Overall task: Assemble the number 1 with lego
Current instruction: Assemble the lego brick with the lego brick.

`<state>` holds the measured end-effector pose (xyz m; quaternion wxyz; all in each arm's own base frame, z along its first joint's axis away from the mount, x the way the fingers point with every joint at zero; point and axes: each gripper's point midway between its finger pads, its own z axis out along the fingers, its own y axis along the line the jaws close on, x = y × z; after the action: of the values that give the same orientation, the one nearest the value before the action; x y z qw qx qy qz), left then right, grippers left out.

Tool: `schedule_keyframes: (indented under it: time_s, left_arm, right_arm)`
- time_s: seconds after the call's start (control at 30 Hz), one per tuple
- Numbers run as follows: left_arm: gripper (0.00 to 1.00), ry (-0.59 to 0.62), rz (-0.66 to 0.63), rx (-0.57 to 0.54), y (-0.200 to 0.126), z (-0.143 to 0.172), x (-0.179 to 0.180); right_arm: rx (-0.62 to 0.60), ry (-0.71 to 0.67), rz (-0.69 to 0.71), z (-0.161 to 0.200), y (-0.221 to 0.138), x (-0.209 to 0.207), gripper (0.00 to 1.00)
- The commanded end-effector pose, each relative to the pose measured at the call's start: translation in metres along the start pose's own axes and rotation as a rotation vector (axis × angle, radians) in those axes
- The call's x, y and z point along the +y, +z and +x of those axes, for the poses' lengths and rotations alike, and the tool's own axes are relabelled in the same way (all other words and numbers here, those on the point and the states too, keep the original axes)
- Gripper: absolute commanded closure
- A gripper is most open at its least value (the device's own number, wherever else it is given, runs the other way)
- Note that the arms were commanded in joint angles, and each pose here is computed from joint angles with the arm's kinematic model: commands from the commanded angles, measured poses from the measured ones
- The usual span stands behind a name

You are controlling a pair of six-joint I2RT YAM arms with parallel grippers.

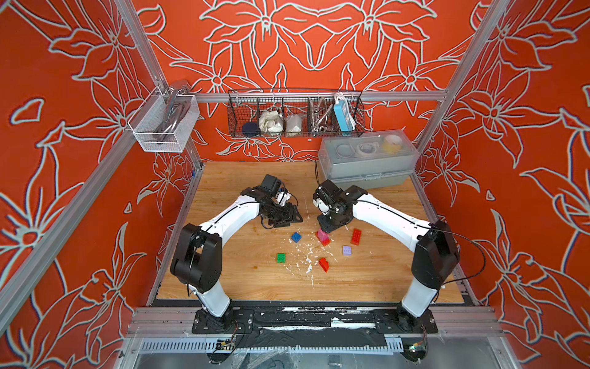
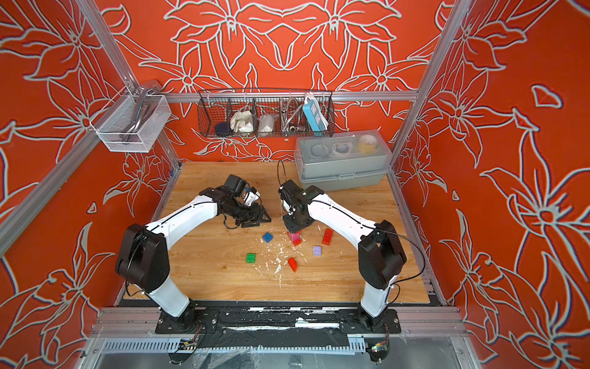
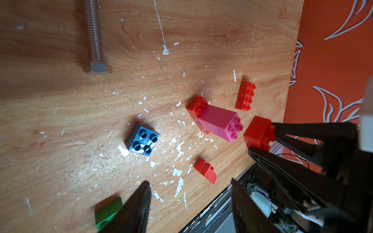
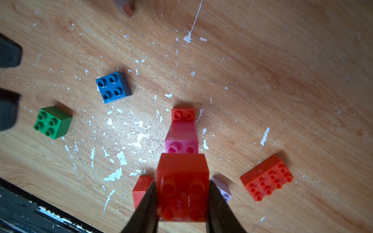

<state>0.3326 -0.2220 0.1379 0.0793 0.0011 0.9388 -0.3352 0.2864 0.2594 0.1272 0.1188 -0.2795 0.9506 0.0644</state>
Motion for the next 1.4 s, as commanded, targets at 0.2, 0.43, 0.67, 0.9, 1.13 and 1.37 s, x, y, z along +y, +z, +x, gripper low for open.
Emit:
schedule_keyframes:
  time_s: [0.2,0.43,0.67,0.9,1.13,1.37]
  left_arm:
    - [0.38,0.011,-0.011,0.018,0.004,0.003,0.003]
    - [0.38,0.014,-0.01,0.019,0.004,0.004,0.002]
    - [0.38,0.016,-0.01,0.019,0.004,0.004,0.002]
    - [0.38,0.019,-0.007,0.016,0.003,0.004,0.0]
    - [0.38,0.018,-0.006,0.016,0.003,0.004,0.0]
    - [0.38,0.021,-0.005,0.013,0.002,0.003,-0.001]
  right_arm:
    - [0.04,-0.017,-0.012,0.012,0.009,-0.003,0.7]
    - [0.052,-0.026,-0.014,0.015,0.013,-0.005,0.7]
    - [0.067,-0.038,-0.035,0.016,0.02,-0.002,0.7]
    - [0.075,-0.041,-0.033,0.019,0.023,-0.003,0.7]
    - [0.102,-0.044,-0.005,0.026,0.03,-0.007,0.7]
    - [0.135,-0.053,0.065,0.032,0.035,-0.016,0.7]
